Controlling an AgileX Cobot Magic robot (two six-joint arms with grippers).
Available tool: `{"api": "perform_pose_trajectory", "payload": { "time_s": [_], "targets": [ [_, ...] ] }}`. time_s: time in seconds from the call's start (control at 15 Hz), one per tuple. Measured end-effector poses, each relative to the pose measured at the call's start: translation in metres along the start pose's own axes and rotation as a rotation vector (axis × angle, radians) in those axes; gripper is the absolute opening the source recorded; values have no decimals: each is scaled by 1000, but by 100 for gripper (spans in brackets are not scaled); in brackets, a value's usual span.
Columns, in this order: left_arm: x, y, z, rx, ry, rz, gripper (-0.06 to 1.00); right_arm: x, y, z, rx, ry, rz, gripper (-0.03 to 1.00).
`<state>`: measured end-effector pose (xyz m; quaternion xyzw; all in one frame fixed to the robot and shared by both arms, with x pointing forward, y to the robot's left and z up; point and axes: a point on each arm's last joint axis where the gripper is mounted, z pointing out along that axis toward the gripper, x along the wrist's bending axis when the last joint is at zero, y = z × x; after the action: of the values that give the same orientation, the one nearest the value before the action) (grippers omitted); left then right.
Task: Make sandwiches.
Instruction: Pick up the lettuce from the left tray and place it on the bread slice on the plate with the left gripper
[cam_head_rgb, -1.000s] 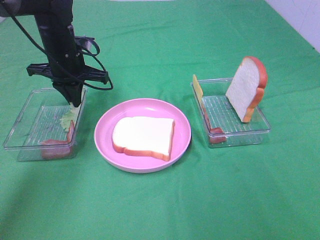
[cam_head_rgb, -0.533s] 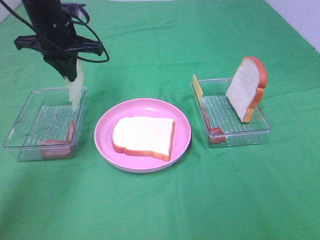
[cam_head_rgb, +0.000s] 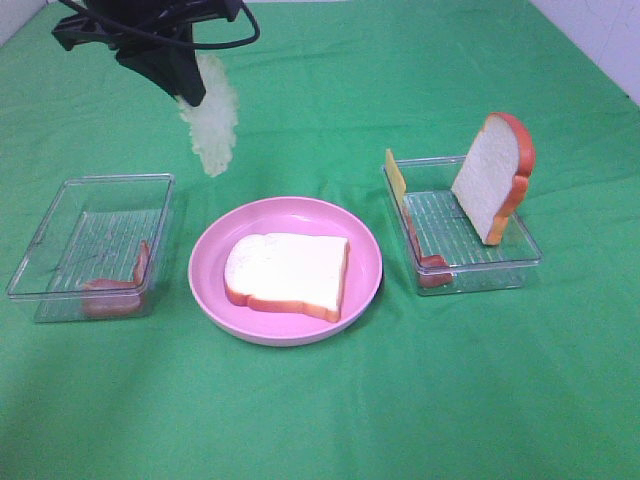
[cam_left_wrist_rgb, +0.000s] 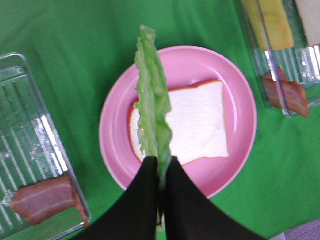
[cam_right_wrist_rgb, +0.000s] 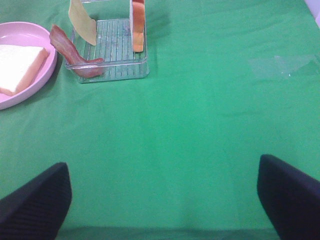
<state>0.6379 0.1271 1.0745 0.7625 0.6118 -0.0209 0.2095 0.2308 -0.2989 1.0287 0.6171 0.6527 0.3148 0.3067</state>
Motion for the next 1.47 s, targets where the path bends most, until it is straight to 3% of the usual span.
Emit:
{"api": "perform_pose_trajectory", "payload": {
  "time_s": [0.2, 0.4, 0.53, 0.8, 0.93, 1.47],
  "targets": [
    [-30, -8, 6, 23, -61, 61, 1, 0, 0, 0, 0, 0, 0, 97],
    [-51, -13, 24, 79, -183, 70, 1, 0, 0, 0, 0, 0, 0, 97],
    [-52, -18, 44, 138, -247, 70, 1, 0, 0, 0, 0, 0, 0, 97],
    [-48, -40, 88, 223, -391, 164, 1, 0, 0, 0, 0, 0, 0, 97],
    [-47, -42, 102, 236, -418, 172, 1, 0, 0, 0, 0, 0, 0, 97],
    [-39, -42, 133, 243, -407, 151, 1, 0, 0, 0, 0, 0, 0, 97]
  ]
}}
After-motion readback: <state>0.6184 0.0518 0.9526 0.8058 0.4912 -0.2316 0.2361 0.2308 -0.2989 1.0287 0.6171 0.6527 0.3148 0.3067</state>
